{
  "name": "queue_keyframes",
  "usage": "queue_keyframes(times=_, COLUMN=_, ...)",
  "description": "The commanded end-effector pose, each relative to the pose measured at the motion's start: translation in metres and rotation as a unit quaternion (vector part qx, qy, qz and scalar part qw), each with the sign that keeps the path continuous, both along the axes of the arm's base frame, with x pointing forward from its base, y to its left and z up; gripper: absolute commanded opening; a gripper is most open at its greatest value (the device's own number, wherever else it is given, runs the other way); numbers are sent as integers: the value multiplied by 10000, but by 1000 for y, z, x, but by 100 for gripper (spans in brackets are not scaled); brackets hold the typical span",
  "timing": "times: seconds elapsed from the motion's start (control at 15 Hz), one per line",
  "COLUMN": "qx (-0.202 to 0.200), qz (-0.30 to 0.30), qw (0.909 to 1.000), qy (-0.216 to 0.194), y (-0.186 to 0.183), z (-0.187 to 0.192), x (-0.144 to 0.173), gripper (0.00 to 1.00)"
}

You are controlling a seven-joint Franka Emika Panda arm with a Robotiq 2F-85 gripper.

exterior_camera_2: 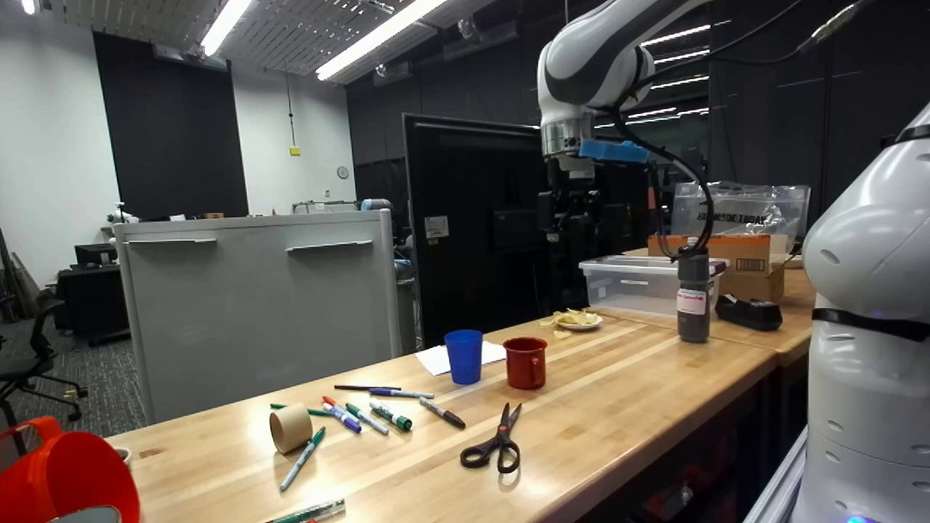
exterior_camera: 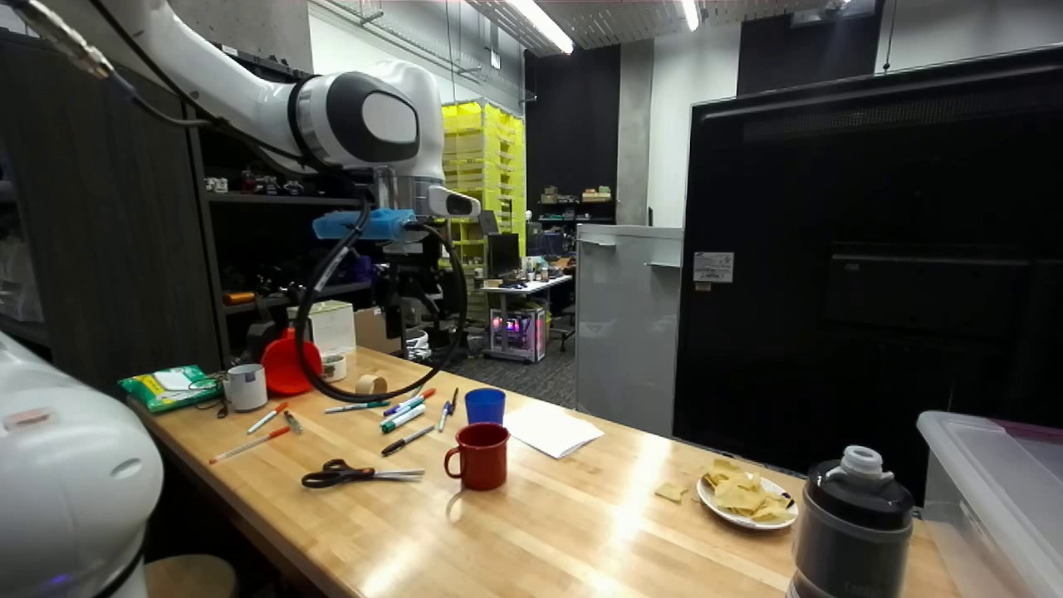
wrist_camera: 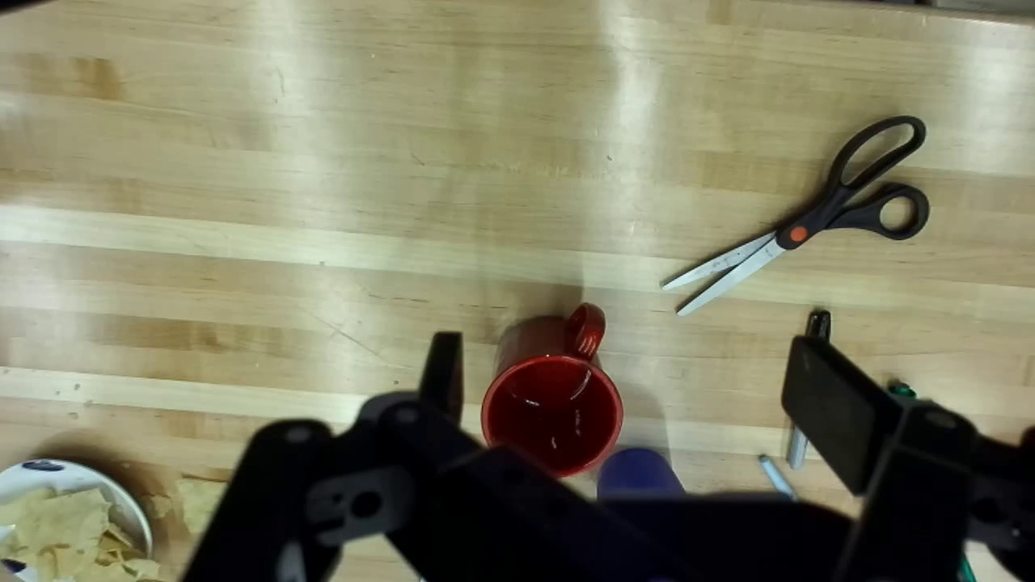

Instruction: Move the tape and place it in the bag

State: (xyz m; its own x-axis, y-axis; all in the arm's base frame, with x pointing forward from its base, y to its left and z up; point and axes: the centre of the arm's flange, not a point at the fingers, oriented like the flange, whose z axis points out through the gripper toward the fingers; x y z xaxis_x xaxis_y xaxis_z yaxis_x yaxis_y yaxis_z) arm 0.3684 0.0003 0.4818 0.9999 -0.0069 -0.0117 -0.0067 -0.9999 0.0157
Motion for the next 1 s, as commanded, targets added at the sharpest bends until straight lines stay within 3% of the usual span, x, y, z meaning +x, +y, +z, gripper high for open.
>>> queue_keyframes(times=0.0, qx=0, qz=0, qw=10000, qy=0, y=0, z=0, x=0, gripper=100)
queue_keyframes(times=0.27, qx=101, qz=-85, qw=9999, qy=10, y=-4, z=2, x=3, gripper=100)
queue_keyframes(times=0.93, qx=1140, qz=-815, qw=9901, qy=-20, y=2, z=1, x=24, gripper=100)
